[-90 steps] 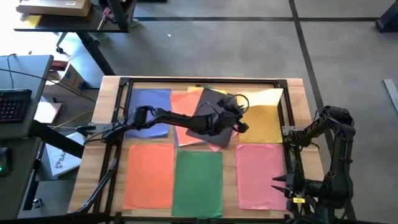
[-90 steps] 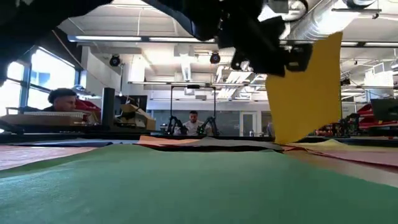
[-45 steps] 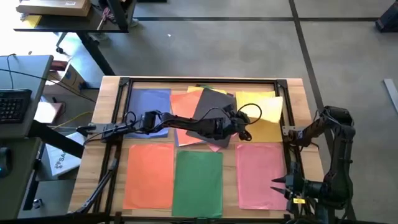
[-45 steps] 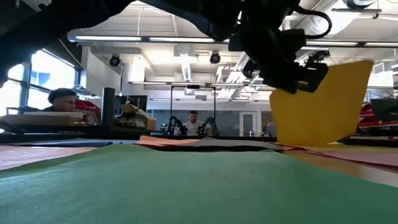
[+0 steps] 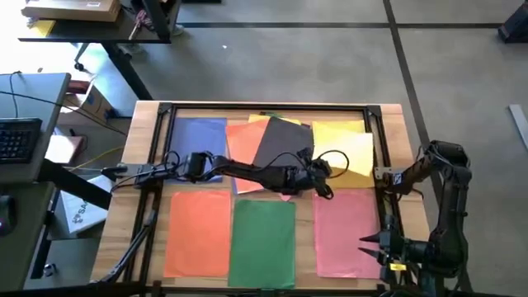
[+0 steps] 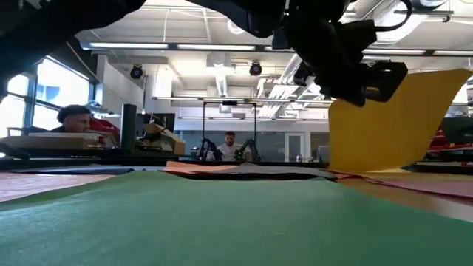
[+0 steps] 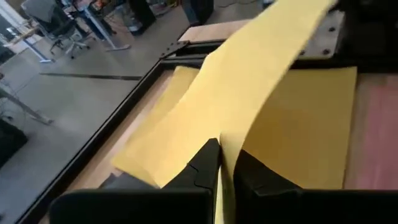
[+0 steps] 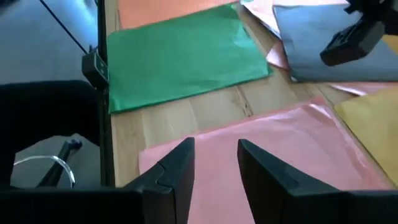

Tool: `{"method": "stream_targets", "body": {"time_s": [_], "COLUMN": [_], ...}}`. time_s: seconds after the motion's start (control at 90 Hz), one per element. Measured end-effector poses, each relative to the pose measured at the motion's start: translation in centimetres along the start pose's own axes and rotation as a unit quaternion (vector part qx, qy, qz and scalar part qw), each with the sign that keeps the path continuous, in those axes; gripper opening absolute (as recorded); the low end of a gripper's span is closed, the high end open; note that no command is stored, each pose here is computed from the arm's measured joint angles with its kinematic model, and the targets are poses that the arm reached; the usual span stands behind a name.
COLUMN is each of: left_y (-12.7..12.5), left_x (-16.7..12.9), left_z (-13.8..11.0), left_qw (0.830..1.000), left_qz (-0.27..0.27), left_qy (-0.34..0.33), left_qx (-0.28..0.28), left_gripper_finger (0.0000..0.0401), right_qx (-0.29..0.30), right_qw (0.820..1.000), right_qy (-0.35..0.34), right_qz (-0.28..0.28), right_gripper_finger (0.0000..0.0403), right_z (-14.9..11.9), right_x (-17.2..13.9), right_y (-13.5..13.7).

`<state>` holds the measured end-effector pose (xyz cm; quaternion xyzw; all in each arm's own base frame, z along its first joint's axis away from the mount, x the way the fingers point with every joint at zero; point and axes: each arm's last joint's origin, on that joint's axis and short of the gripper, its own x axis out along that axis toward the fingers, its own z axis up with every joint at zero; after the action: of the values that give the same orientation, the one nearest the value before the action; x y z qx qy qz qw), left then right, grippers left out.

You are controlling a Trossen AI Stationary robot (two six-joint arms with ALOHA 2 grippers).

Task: Organize paper
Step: Stack the yellow paper under the colored papers on the right yellow paper

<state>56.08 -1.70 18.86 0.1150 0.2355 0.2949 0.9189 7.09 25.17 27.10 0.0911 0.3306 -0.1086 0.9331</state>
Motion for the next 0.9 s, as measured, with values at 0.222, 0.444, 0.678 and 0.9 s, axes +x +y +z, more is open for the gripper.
{"method": "stream_targets", "body": {"time_s": [0.222, 0.444, 0.678, 0.9], "left_y": [0.0, -0.4, -0.9, -1.2], "left_x": [2.3, 3.1, 3.2, 4.4], "left_z": [-2.1, -2.7, -2.7, -4.5], "left_qw": [0.998, 0.996, 0.988, 0.989], "left_qz": [-0.057, -0.090, -0.154, -0.150], "left_qy": [0.019, 0.006, -0.017, 0.005], "left_qx": [0.010, -0.004, 0.018, -0.001], "left_gripper_finger": [0.0000, 0.0000, 0.0001, 0.0030], "right_qx": [0.005, 0.006, 0.006, 0.007], "right_qw": [1.000, 1.000, 1.000, 1.000], "right_qy": [0.000, 0.001, 0.001, 0.001], "right_qz": [0.004, 0.004, 0.004, 0.005], "right_gripper_finger": [0.0107, 0.0107, 0.0107, 0.0107], "right_z": [0.0, 0.0, 0.0, 0.0], "right_x": [0.0, 0.0, 0.0, 0.0], "right_y": [0.1, 0.1, 0.1, 0.1]}}
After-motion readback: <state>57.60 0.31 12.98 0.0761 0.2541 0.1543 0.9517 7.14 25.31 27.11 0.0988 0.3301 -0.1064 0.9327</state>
